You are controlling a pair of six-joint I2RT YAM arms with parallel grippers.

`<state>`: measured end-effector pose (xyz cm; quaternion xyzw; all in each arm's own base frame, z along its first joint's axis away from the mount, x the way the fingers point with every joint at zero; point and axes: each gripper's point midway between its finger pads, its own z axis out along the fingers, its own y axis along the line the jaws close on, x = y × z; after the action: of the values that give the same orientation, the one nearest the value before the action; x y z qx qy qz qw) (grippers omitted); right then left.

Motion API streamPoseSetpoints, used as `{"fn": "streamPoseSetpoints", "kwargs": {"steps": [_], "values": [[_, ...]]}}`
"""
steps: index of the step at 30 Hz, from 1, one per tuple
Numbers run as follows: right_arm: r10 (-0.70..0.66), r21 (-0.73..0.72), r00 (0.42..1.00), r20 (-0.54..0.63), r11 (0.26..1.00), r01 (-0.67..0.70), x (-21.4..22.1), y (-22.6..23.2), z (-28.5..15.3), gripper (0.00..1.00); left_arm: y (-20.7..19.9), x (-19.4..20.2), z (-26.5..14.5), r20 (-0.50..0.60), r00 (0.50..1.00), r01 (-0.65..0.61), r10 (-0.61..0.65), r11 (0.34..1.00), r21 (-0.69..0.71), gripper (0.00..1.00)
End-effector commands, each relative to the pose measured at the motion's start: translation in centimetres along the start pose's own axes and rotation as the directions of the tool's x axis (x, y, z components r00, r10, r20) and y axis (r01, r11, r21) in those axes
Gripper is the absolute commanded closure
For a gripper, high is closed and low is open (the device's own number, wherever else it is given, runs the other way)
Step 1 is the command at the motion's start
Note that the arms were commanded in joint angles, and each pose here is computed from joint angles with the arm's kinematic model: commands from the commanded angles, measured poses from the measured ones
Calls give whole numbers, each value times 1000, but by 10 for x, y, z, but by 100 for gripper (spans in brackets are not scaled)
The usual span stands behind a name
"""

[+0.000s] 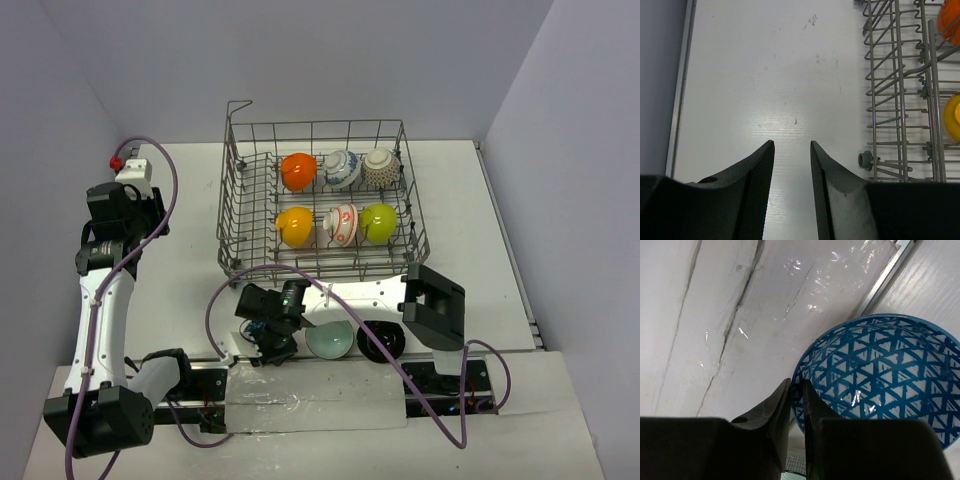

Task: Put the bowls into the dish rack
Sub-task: Pick up the bowl from the corner of the board.

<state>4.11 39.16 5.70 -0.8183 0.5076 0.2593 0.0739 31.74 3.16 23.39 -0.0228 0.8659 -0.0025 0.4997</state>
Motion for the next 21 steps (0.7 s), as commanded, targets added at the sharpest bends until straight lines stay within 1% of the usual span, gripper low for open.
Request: {"fn": "streamPoseSetpoints", "kwargs": {"steps": [1,3,12,21], "values": [[15,66,1000,-12,998,-15,4,-14,1,97,-3,-9,-4,47,999,1,-2,1000,18,59],[18,76,1000,-13,997,-17,3,-15,0,100,-3,-9,-5,49,999,1,-2,1000,19,59],[27,111,999,-26,994,-24,6,-19,-3,100,-1,-8,-6,53,999,1,-1,1000,8,59],[38,149,999,-34,988,-32,4,-20,-18,100,-2,-10,-9,65,998,0,0,1000,6,59]]}}
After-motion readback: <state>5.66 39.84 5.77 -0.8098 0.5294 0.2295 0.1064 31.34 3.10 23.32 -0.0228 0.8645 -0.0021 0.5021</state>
